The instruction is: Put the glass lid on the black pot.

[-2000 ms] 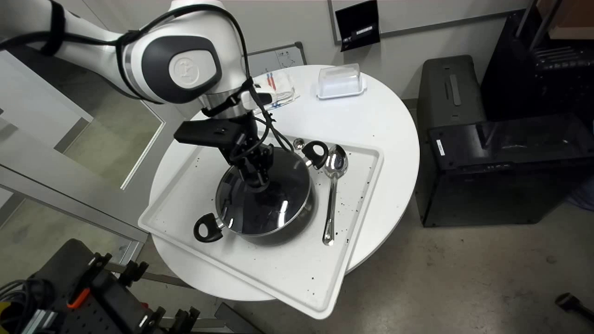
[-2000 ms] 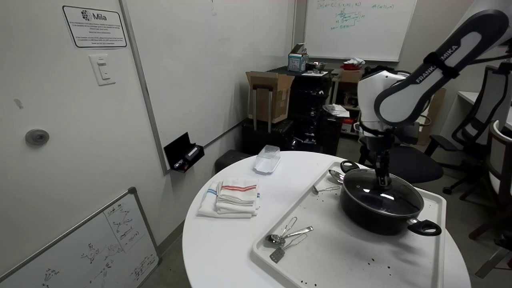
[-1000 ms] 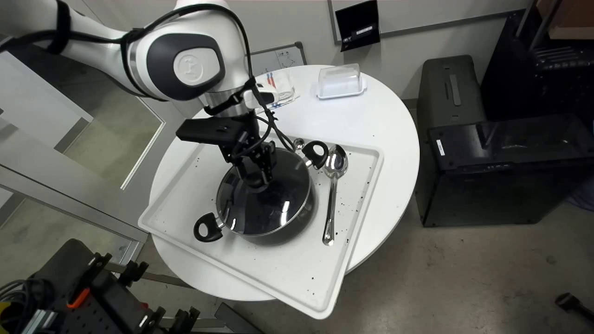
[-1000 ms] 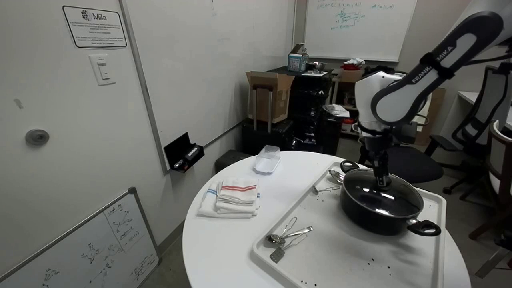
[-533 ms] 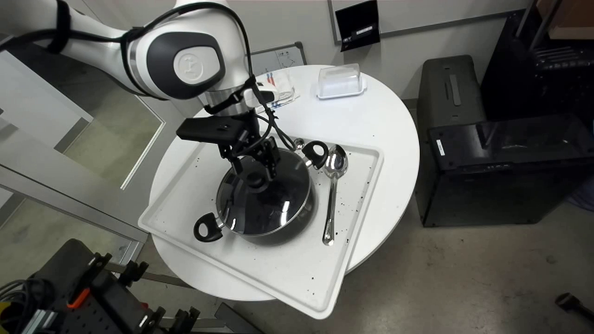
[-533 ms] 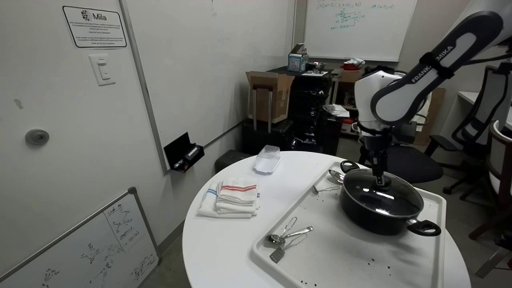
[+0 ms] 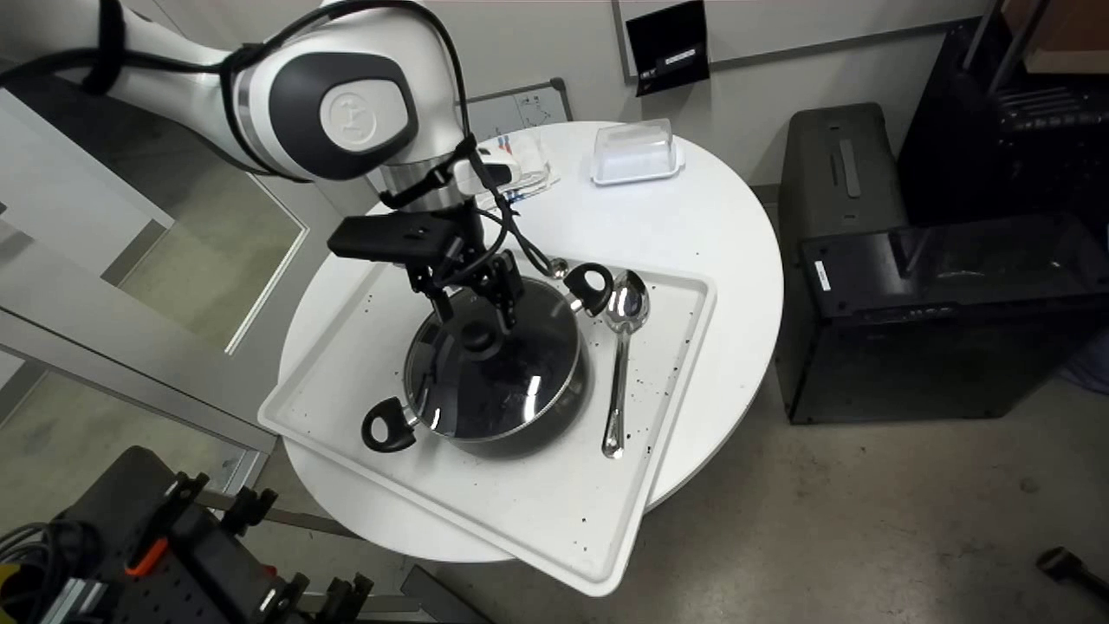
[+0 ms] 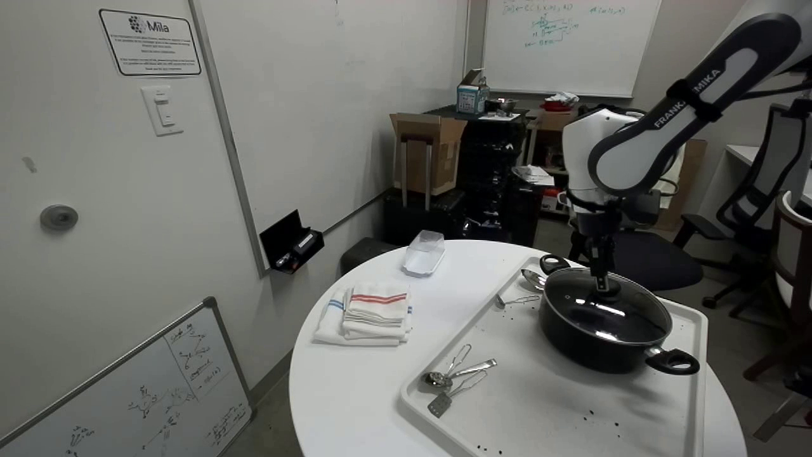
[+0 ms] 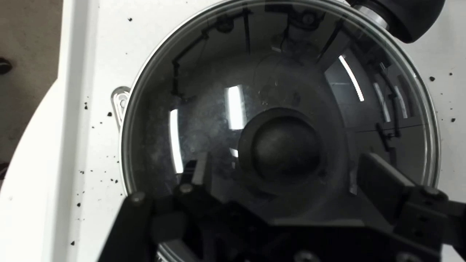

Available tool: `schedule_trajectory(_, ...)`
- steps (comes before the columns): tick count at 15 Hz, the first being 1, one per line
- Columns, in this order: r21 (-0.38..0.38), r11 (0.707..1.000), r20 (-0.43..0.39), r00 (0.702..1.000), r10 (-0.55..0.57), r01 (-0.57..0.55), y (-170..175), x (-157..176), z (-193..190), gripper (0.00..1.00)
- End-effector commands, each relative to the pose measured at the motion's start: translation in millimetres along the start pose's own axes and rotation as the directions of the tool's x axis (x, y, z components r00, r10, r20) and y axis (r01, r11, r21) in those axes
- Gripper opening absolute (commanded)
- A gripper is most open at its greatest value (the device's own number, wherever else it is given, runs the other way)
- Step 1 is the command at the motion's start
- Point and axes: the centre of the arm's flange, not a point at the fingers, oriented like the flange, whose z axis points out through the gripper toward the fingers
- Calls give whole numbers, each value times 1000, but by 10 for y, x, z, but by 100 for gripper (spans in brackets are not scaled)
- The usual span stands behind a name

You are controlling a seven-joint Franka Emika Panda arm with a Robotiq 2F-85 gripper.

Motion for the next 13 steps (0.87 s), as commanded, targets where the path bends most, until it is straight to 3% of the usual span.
schedule_trajectory(1, -5, 999, -2, 999, -49, 49, -19, -169, -213, 100)
schedule_trajectory(13, 2, 974, 8, 974, -225, 225, -136, -686, -699, 100)
